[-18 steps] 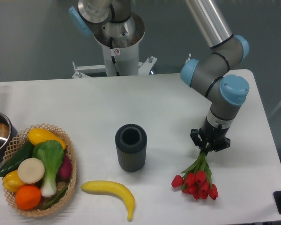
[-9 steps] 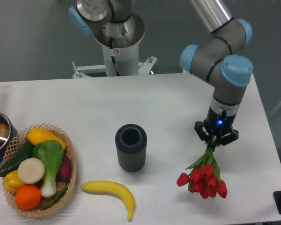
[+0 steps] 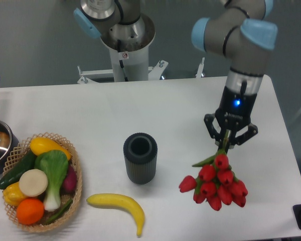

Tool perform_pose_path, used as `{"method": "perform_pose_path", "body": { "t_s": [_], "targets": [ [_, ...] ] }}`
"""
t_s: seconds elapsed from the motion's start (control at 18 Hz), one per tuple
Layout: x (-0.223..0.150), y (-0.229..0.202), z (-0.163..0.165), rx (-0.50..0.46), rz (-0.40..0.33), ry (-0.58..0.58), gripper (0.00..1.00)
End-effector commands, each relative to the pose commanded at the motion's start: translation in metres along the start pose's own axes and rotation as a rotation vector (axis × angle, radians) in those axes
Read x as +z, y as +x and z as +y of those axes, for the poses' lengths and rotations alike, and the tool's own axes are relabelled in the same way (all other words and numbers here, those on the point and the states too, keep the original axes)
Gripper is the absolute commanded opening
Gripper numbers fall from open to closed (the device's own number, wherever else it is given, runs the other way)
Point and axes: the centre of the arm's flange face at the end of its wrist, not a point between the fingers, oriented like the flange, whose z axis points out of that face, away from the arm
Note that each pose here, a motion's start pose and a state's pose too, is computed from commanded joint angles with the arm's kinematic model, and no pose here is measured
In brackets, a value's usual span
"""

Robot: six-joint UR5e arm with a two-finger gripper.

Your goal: Pick up the flowers from the table

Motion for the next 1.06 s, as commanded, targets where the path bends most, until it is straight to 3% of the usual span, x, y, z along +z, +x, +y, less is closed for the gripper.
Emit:
{"method": "perform_pose_path", "body": {
  "t_s": [1.06],
  "targets": [
    [-0.032, -0.012, 0.001, -0.024, 0.010, 0.112, 0.18]
  ]
}}
